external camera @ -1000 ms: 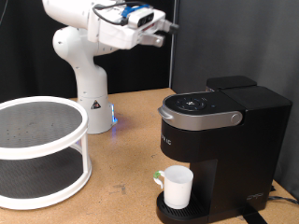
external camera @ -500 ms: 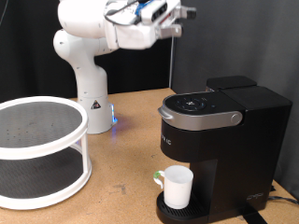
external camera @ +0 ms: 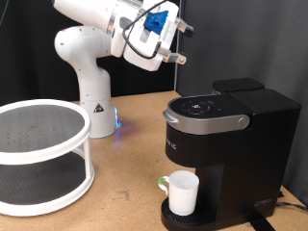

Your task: Make a cup of coffee with the keurig machine

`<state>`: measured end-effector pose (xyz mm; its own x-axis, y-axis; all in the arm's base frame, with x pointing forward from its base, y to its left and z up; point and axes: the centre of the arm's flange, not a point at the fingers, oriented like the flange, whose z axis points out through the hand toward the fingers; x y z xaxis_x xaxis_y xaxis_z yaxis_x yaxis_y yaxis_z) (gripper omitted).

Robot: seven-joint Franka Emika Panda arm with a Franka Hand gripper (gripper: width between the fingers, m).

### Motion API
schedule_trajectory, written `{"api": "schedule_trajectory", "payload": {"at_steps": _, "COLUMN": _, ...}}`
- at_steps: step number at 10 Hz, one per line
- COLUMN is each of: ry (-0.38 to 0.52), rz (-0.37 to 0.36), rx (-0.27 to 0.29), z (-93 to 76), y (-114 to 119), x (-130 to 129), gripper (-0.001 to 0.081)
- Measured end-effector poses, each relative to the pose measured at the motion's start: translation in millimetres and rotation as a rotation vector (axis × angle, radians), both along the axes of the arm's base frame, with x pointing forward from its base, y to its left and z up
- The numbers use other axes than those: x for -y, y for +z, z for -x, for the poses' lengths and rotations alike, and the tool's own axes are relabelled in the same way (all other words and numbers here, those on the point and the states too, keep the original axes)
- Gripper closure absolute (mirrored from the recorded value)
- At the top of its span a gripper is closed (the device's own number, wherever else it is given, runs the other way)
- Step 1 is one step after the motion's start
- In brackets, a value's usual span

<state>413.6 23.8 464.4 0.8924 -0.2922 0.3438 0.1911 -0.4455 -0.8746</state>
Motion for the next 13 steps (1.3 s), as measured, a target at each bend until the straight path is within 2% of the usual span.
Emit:
{"api": "schedule_trajectory", "payload": {"at_steps": 3, "ry": 0.105, "rz": 0.296, "rx": 0.153, "z": -2.3, "y": 10, "x": -17, "gripper": 0.0003}}
{"api": "schedule_trajectory", "payload": {"at_steps": 5, "ry": 0.205, "rz": 0.464, "rx": 0.297, "z": -3.5, "y": 21, "x": -28, "gripper": 0.0003}}
{"api": "schedule_trajectory", "payload": {"at_steps": 7, "ry": 0.295, "rz": 0.433, "rx": 0.365, "z": -2.1, "y": 35, "x": -27, "gripper": 0.0003}}
{"api": "schedule_trajectory", "payload": {"at_steps": 8, "ry": 0.279, "rz": 0.437, "rx": 0.348, "z": -2.6, "y": 34, "x": -27, "gripper": 0.0003}}
{"api": "schedule_trajectory", "payload": {"at_steps": 9, "ry": 0.268, "rz": 0.472, "rx": 0.322, "z": -3.6, "y": 34, "x": -29, "gripper": 0.0003}}
{"api": "schedule_trajectory", "payload": {"at_steps": 11, "ry": 0.305, "rz": 0.673, "rx": 0.258, "z": -7.2, "y": 49, "x": -38, "gripper": 0.0003}}
{"api": "schedule_trajectory", "payload": {"at_steps": 12, "ry": 0.333, "rz": 0.764, "rx": 0.251, "z": -10.9, "y": 59, "x": -46, "gripper": 0.0003}}
{"api": "schedule_trajectory", "payload": {"at_steps": 13, "ry": 0.362, "rz": 0.811, "rx": 0.254, "z": -16.7, "y": 69, "x": -53, "gripper": 0.0003}}
